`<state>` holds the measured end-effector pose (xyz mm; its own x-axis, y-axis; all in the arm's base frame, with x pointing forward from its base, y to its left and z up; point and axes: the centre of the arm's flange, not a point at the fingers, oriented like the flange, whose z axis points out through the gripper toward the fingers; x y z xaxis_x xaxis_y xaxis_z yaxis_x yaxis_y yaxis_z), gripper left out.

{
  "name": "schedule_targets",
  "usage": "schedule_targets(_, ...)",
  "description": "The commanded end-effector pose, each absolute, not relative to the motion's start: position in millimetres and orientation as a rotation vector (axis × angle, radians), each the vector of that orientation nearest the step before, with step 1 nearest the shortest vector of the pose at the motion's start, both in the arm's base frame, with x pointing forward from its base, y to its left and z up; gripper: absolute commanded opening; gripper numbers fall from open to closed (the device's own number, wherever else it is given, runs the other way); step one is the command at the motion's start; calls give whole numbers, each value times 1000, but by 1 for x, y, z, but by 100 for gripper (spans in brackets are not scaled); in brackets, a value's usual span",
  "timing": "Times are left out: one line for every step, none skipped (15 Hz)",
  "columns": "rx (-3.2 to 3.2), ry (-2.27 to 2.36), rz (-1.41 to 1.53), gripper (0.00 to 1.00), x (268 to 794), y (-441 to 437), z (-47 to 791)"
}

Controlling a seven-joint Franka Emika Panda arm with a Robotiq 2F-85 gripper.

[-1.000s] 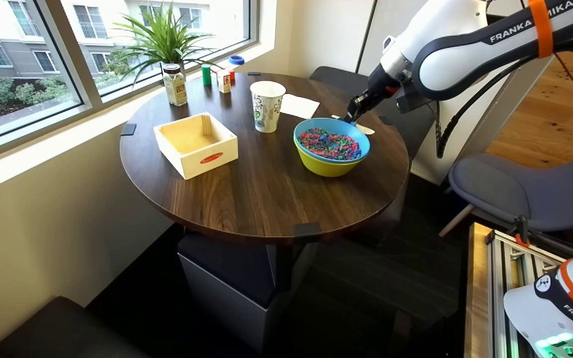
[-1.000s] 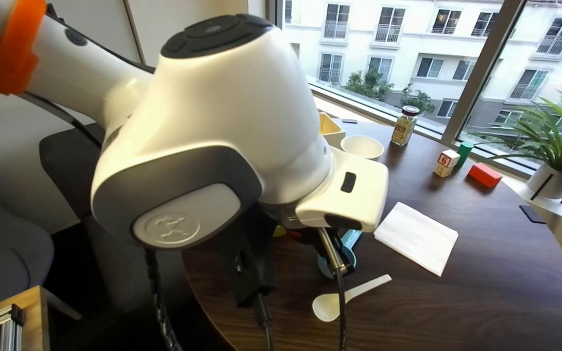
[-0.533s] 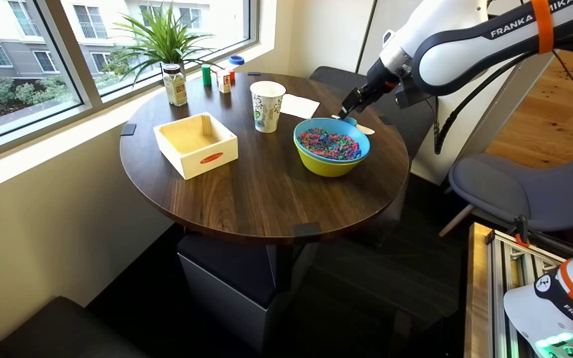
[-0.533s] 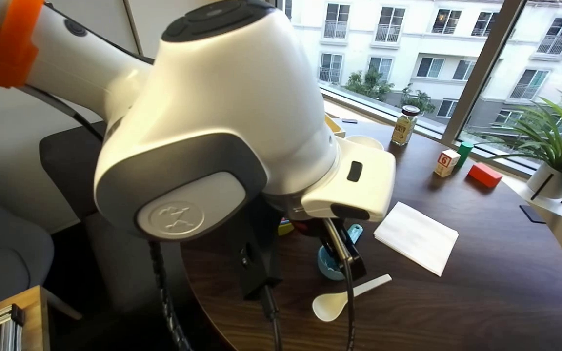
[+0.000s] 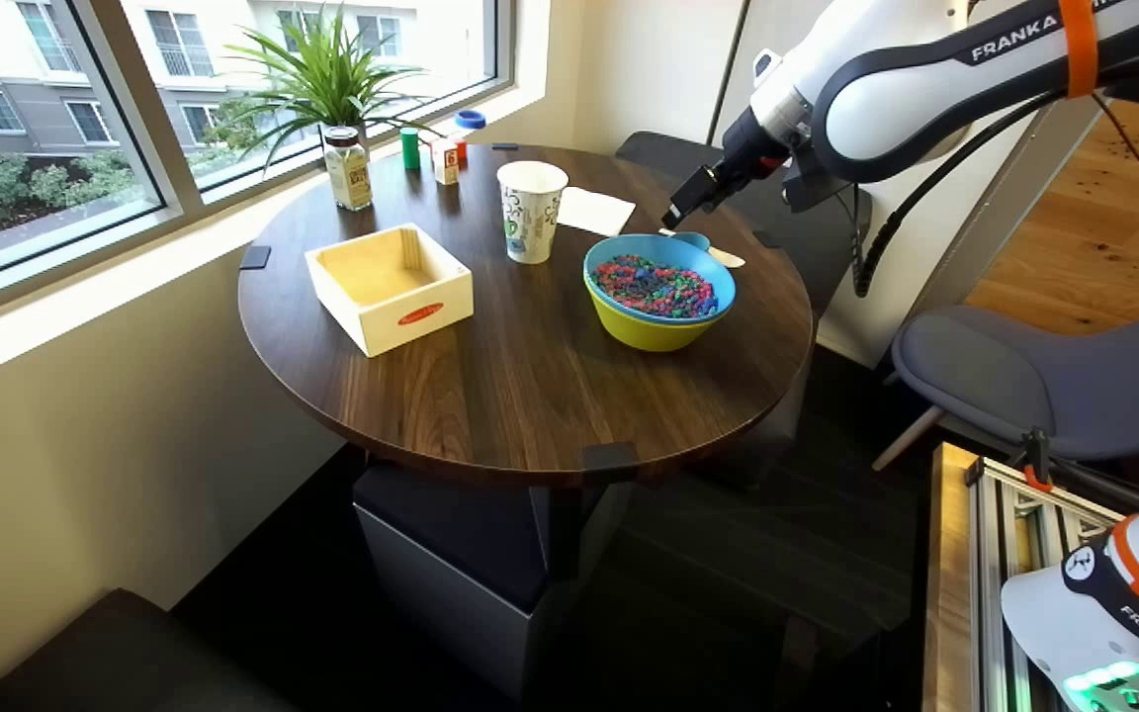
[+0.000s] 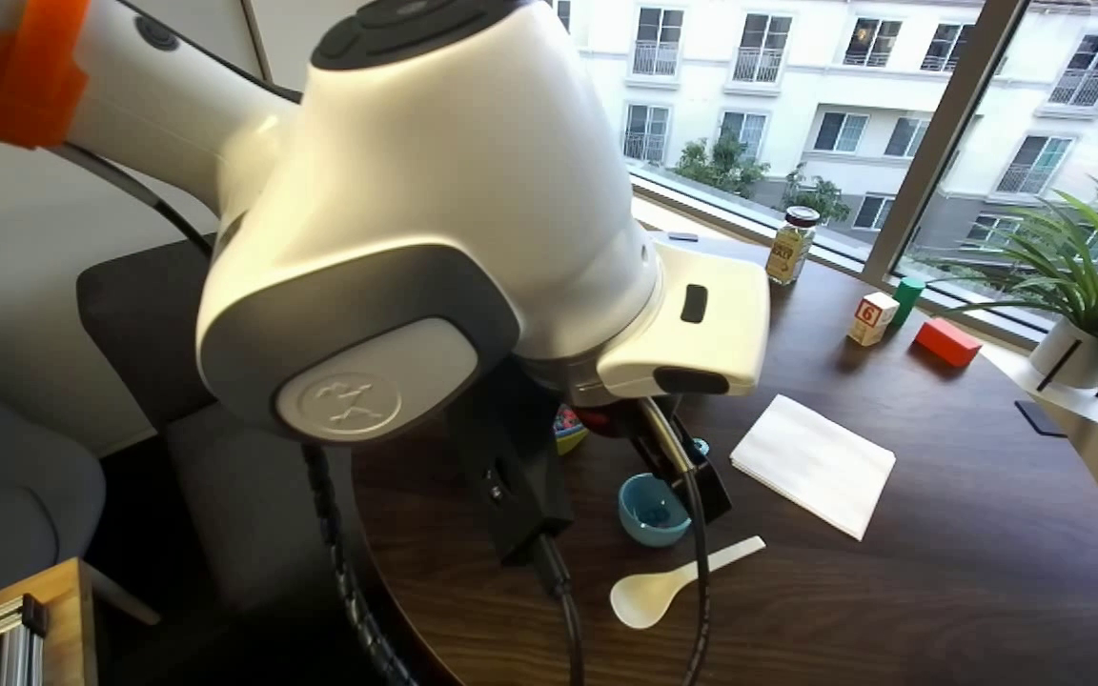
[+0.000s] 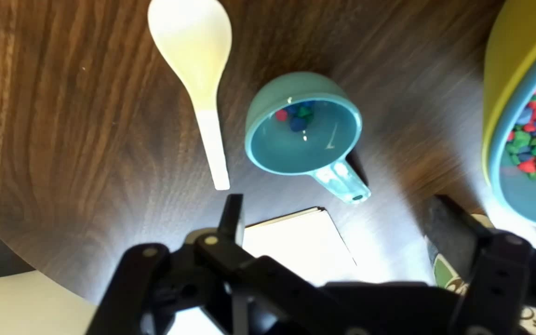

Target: Put some beans from the bowl in the small pot and pour them back in the bowl

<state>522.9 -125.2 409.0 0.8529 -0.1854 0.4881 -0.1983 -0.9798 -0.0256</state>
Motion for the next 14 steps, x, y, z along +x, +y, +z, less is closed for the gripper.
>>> schedule_targets(3019,-219,758,100,540,-136,398)
schedule_targets(3019,-214,752,100,544,-138,398)
schedule_targets(3003,-244,776,100,530,-129,404)
schedule_targets(3002,-234,774,100,533,-131,402)
schedule_targets(3002,-231,771,100,536,-132,401)
schedule_targets(3002,-229,769,100,537,-132,399)
schedule_targets(3002,-228,768,100,538,-132,399)
schedule_targets(3001,-227,769,100,539,-133,399)
schedule_targets(2992,-226,766,100,543,-136,395)
schedule_targets(2996,-206,758,100,548,-137,391)
schedule_targets(2999,-194,755,100,551,-138,389)
schedule_targets(3012,-175,746,100,554,-137,387)
schedule_targets(3017,-147,737,100,557,-137,384)
schedule_targets(3031,-120,722,100,560,-137,382)
